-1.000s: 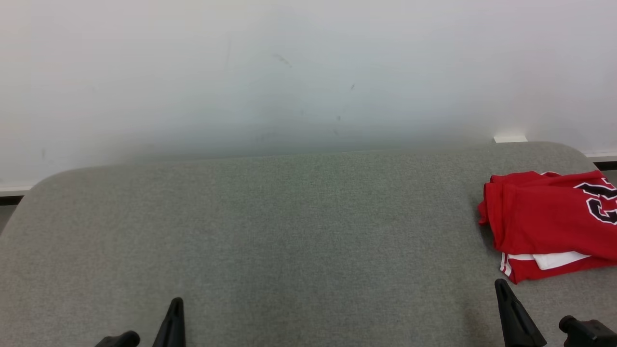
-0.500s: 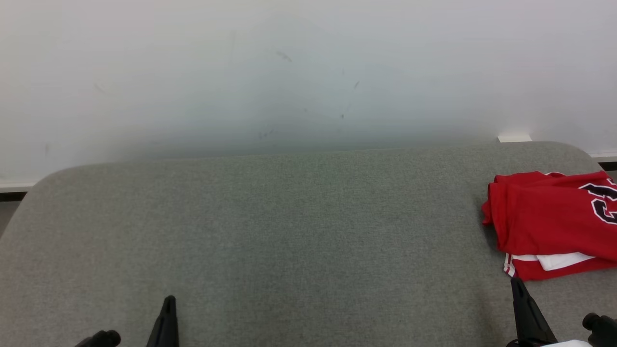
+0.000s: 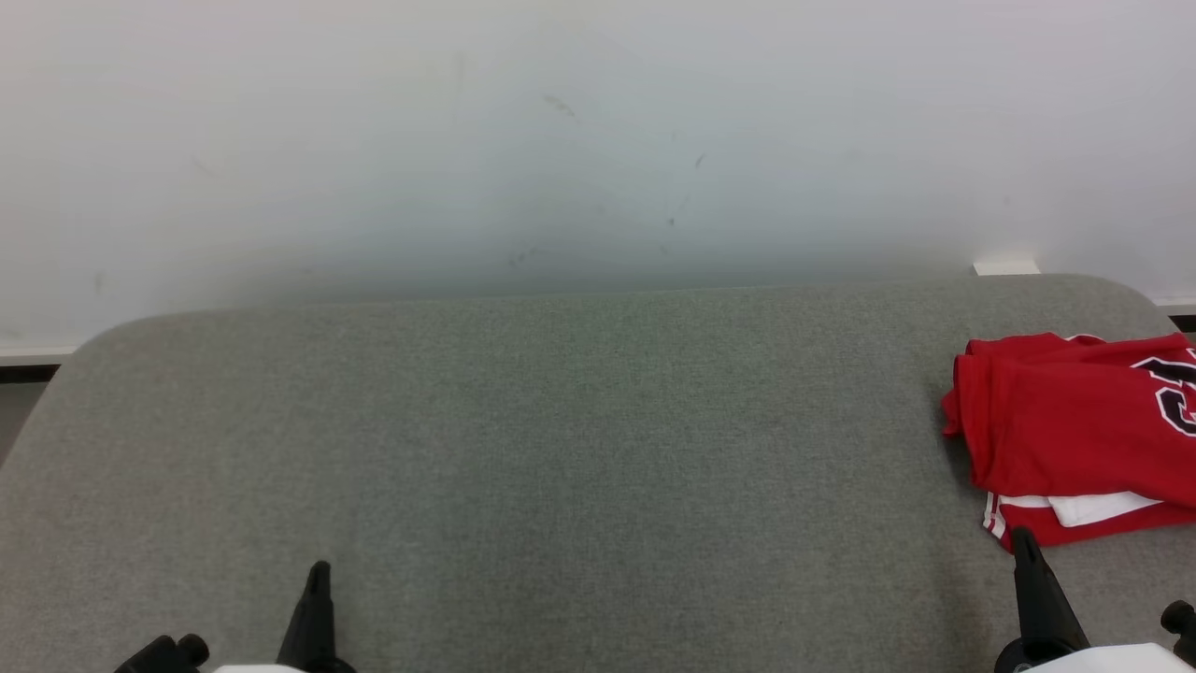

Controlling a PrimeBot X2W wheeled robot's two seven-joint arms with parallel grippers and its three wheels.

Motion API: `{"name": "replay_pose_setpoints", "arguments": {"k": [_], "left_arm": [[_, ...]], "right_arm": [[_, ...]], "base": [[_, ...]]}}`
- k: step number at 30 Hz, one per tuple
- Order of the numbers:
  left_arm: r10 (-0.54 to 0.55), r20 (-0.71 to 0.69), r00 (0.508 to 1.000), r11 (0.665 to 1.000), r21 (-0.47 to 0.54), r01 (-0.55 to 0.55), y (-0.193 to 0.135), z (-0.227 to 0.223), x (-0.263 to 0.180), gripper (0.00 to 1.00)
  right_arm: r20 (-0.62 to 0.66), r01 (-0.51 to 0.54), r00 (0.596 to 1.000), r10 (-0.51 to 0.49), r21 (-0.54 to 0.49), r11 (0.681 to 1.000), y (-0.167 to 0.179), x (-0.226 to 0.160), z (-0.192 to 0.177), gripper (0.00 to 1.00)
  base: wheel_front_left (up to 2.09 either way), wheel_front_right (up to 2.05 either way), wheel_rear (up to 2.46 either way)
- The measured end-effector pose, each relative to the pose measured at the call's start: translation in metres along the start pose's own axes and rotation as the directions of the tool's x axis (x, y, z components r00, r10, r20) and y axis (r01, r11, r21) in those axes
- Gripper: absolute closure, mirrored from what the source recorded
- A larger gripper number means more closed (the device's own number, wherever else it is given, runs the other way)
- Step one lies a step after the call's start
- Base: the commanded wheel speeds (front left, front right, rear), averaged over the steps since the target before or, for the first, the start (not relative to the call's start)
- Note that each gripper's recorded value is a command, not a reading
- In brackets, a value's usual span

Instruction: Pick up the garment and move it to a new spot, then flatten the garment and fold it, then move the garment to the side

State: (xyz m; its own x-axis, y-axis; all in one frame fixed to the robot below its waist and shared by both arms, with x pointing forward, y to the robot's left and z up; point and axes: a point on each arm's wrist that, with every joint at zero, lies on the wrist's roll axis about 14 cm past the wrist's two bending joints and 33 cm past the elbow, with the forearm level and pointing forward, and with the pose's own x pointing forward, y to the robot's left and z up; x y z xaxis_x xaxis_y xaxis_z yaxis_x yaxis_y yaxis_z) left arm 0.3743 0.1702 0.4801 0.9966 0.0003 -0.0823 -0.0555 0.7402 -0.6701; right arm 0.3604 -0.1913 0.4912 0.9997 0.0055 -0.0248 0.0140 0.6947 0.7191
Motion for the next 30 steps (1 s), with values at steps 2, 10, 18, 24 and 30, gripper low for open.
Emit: {"name": "replay_pose_setpoints", "arguments": {"k": [2, 10, 18, 24, 30], "left_arm": [[0.000, -0.001, 1.000, 1.000, -0.027, 0.000, 0.000, 0.001, 0.001, 1.00], [0.004, -0.004, 1.000, 0.992, -0.129, -0.005, 0.001, 0.004, 0.003, 1.00], [0.005, -0.004, 1.000, 0.975, -0.223, -0.005, 0.002, 0.008, 0.004, 1.00], [0.004, -0.003, 1.000, 0.958, -0.288, -0.004, 0.002, 0.011, 0.006, 1.00], [-0.001, -0.003, 1.000, 0.938, -0.347, 0.000, 0.002, 0.013, 0.007, 1.00]], "right_arm": [[0.002, 0.003, 1.000, -0.003, 0.025, 1.000, 0.000, 0.001, 0.001, 1.00], [-0.001, 0.016, 1.000, -0.016, 0.118, 0.993, -0.002, 0.003, 0.002, 1.00], [0.005, 0.021, 1.000, -0.023, 0.205, 0.979, -0.002, 0.006, 0.005, 1.00], [0.005, 0.020, 1.000, -0.022, 0.260, 0.965, -0.002, 0.009, 0.007, 1.00], [0.005, 0.021, 1.000, -0.024, 0.314, 0.949, -0.002, 0.011, 0.008, 1.00]], "base": [[0.00, 0.00, 0.00], [0.00, 0.00, 0.00], [0.00, 0.00, 0.00], [0.00, 0.00, 0.00], [0.00, 0.00, 0.00]]}}
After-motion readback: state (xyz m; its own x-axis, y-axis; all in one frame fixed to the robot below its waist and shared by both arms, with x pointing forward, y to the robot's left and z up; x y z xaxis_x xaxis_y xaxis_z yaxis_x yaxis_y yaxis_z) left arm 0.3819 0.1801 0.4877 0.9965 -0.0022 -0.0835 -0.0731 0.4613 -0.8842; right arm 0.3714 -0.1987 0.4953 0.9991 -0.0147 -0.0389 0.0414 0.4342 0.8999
